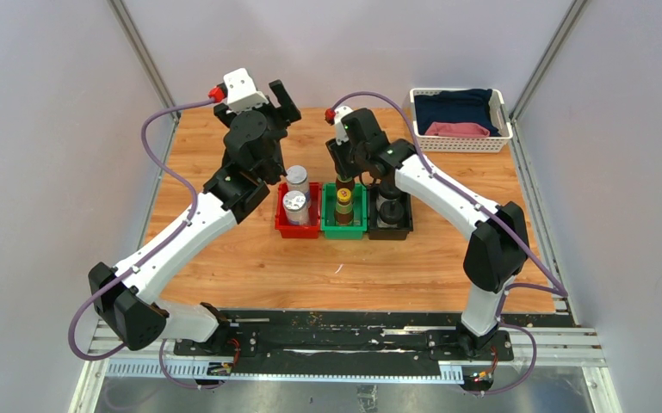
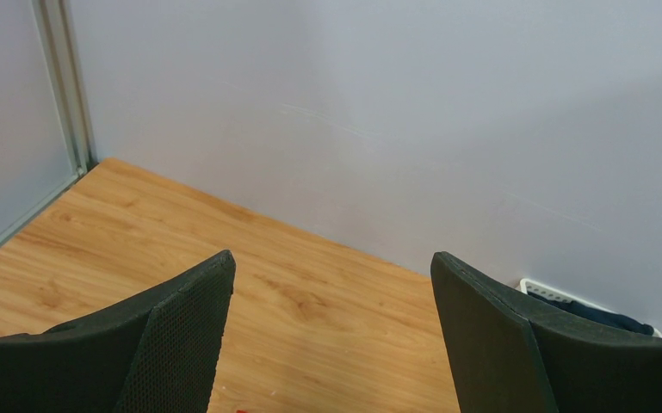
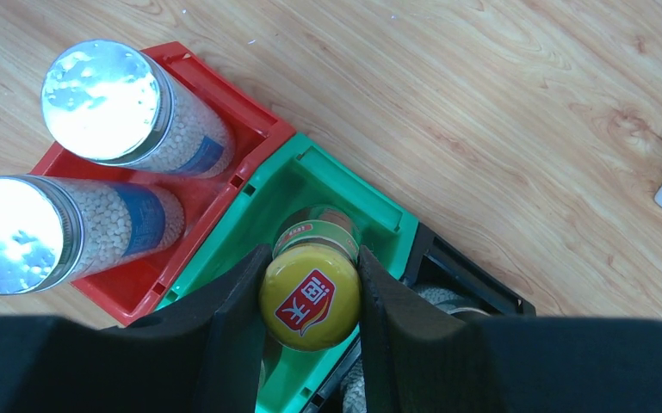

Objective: Organize the condiment bottles
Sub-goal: Place the bottle in the storage box.

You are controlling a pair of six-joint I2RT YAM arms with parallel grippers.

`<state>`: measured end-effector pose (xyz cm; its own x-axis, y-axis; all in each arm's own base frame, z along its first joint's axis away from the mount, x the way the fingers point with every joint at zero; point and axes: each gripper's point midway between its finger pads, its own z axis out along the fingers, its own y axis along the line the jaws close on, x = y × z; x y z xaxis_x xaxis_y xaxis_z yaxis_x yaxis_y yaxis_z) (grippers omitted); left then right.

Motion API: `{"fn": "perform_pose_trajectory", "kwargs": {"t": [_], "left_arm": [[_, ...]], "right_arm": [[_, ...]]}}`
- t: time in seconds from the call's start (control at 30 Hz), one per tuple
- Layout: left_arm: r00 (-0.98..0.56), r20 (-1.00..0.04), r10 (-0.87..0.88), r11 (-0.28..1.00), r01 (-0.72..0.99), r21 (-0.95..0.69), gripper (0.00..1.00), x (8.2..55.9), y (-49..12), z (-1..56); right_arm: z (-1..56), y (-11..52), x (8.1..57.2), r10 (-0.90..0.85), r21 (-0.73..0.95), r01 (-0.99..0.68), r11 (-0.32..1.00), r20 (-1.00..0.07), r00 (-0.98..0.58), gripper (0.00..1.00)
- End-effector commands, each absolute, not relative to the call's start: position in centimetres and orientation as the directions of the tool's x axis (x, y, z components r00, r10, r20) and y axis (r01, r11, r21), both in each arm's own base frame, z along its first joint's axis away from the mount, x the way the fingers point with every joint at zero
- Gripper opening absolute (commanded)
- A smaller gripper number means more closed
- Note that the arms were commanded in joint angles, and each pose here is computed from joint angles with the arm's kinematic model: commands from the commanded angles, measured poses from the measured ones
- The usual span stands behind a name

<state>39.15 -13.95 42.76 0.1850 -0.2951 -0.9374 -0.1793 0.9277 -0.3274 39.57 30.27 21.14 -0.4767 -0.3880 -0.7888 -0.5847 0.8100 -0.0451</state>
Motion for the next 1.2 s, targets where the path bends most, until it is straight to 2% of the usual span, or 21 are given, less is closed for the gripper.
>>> {"fn": "perform_pose_trajectory", "kwargs": {"t": [0.0, 1.17], "left_arm": [[0.206, -0.930, -0.305, 0.915, -0.209, -0.346, 0.87, 39.1, -13.2, 42.8], [0.199, -0.931, -0.305, 0.915, -0.210, -0.345, 0.87, 39.1, -13.2, 42.3]], "right_arm": [[24.1, 30.8, 40.8, -0.311, -0.020, -0.573, 0.819, -0.856, -0.413, 0.00], [22.4, 30.7, 40.5, -0.309, -0.013, -0.580, 0.815, -0.856, -0.414, 0.00]]}}
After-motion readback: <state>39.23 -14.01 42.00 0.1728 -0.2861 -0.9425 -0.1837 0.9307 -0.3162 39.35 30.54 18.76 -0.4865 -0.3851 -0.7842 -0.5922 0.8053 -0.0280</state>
